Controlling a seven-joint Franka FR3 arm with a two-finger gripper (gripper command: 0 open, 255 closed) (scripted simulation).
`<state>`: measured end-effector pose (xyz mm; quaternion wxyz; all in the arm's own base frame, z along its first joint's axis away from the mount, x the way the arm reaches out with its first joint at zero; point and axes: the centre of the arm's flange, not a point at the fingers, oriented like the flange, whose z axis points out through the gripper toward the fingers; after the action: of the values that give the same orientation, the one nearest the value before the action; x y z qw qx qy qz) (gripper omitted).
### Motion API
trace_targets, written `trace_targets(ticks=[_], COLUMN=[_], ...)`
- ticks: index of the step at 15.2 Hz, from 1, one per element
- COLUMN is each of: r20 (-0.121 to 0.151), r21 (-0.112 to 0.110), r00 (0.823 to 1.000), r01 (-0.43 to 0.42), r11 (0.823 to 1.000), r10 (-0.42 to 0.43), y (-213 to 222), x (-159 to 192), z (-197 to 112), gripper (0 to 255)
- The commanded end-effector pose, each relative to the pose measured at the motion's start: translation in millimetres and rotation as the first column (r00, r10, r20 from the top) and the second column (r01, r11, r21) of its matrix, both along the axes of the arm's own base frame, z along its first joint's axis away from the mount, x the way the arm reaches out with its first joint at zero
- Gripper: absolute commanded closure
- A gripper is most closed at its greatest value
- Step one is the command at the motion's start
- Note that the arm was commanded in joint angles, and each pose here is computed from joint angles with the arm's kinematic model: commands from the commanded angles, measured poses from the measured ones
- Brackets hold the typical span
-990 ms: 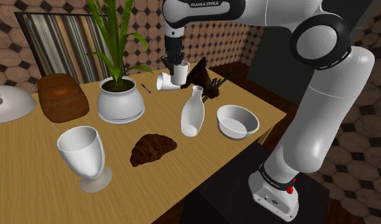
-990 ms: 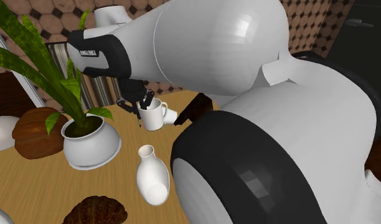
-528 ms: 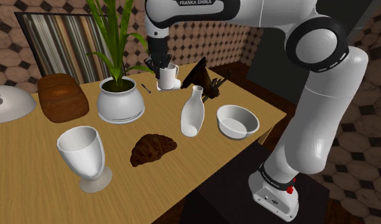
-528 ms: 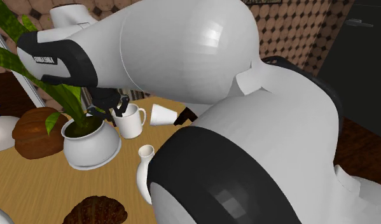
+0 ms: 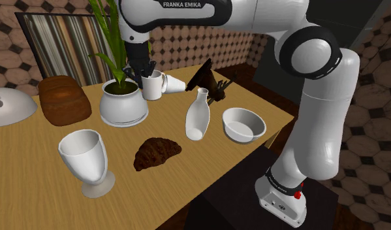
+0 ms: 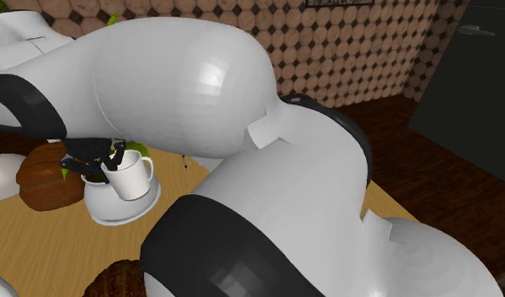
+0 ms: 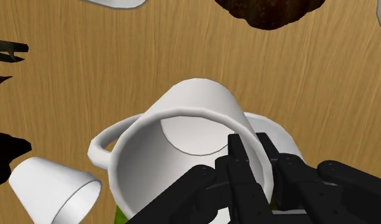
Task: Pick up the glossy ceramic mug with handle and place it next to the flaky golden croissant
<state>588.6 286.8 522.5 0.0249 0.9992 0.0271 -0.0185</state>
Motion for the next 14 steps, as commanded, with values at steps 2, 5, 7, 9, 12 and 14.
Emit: trace_targets(ticks=[2,5,7,9,12,14], r20=[0.000,0.000,0.000,0.000,0.000,0.000], r21=[0.000,0.000,0.000,0.000,0.000,0.000], r00=[1.000,1.000,1.000,1.000,1.000,1.000], r01=[0.001,0.001,0.001,0.001,0.001,0.001], r11=[1.000,1.000,1.000,1.000,1.000,1.000], r10=[-0.001,-0.001,-0.001,-0.001,-0.001,-0.001], y=[41,46,46,46,46,46], x=[-3,-4,-4,-4,-4,-4], z=[0,-11,-21,-32,-48,-58], gripper=[255,255,255,255,255,255])
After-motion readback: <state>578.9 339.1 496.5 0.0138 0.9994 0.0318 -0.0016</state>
